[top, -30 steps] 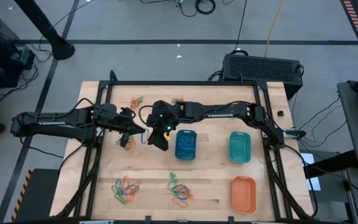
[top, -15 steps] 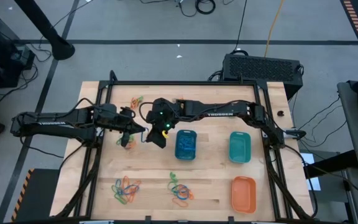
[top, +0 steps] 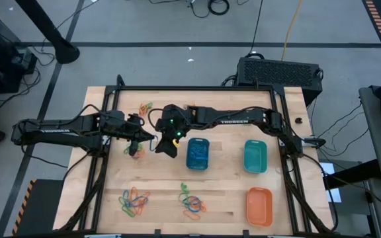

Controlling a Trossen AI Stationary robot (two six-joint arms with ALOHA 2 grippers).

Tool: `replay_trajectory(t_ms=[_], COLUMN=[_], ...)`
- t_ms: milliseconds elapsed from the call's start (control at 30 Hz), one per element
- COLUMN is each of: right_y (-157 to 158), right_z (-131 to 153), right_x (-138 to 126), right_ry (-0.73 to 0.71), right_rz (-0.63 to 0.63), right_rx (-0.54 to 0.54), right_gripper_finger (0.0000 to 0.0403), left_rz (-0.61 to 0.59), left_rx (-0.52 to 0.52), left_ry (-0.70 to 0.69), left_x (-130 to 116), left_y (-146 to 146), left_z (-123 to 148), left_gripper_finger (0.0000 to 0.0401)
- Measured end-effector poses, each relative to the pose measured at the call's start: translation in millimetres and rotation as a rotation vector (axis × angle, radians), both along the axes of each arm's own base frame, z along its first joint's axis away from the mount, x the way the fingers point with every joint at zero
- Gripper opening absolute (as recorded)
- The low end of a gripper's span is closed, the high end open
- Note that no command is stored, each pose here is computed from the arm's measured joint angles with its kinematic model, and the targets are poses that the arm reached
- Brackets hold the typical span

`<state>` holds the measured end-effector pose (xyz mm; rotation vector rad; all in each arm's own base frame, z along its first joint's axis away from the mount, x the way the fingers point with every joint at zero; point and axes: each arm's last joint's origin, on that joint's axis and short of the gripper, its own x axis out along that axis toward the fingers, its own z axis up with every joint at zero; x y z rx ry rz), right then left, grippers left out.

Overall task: Sort rubber bands into baskets
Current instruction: Put the blue rubberband into the blue bin

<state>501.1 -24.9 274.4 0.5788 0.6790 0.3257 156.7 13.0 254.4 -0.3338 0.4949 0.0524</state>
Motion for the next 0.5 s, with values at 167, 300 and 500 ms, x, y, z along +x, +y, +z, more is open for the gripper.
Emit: replay_trajectory(t_ms=[167, 300, 500], right_y=[-2.1, -3.8, -4.1], right_z=[-0.4, -0.3, -1.7], right_x=[1.0, 1.4, 0.5], right_ry=[0.015, 0.019, 0.046], right_rz=[-0.085, -0.120, -0.141], right_rx=[-0.021, -0.025, -0.013], right_gripper_finger=[0.0080, 0.0080, 0.0080], left_rz=[0.002, 0.014, 0.003], left_rx=[0.001, -0.020, -0.022], left_ry=[0.000, 0.001, 0.001], left_x=[0.0, 0.0, 0.2], left_y=[0.1, 0.1, -1.8], left_z=[0.0, 0.0, -0.1], left_gripper_finger=[0.0001, 0.0001, 0.0001])
